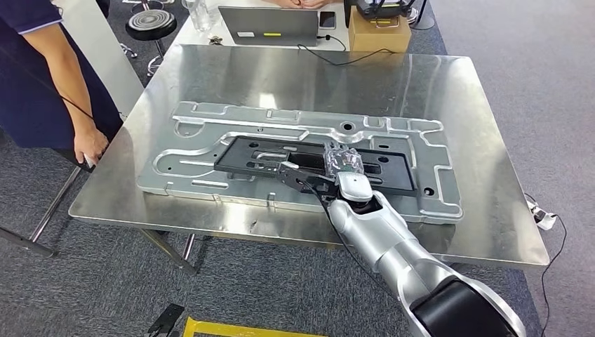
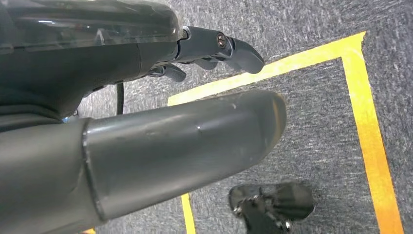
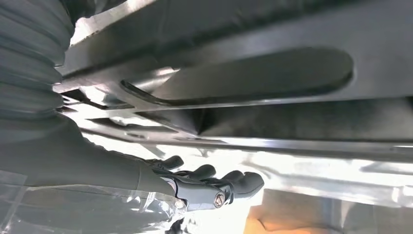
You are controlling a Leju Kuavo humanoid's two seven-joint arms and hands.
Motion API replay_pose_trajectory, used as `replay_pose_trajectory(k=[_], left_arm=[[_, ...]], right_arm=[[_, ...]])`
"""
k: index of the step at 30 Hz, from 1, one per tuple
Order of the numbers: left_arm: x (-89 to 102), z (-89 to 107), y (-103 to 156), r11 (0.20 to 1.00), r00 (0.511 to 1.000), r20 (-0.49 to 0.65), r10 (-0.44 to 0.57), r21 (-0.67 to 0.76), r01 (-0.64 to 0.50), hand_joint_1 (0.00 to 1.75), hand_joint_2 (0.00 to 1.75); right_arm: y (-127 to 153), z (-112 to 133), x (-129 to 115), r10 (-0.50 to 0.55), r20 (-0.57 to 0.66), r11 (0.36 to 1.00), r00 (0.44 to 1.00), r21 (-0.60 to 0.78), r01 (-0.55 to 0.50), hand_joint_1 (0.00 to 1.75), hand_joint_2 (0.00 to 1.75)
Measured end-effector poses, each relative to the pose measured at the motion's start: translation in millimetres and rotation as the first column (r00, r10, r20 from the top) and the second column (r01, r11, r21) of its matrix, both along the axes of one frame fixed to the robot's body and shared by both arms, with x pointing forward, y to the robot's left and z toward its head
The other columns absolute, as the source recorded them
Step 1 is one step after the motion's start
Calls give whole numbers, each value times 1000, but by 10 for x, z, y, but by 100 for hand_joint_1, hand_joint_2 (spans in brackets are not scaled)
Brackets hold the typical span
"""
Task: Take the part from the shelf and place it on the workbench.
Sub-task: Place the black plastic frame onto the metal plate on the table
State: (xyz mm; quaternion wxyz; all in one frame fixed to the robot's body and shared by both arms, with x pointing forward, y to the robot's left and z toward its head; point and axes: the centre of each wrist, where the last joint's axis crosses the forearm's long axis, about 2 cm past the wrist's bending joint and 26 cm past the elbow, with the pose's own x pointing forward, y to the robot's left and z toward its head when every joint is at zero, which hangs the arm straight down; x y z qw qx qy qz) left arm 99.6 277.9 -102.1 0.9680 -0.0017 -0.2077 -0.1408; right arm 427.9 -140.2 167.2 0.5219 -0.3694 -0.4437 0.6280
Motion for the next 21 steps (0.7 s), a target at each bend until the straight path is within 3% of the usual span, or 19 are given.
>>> replay_pose_trajectory(k=[8, 21], left_arm=[[-54, -12, 10, 999, 999, 13, 32, -12, -32, 0, 0], [-89, -19, -11, 999, 999, 8, 34, -17, -34, 0, 0]], right_arm=[[480, 474, 5, 121, 176, 992, 977, 12, -125, 0, 175], [615, 653, -24, 179, 279, 983, 944, -1, -186, 0, 175]])
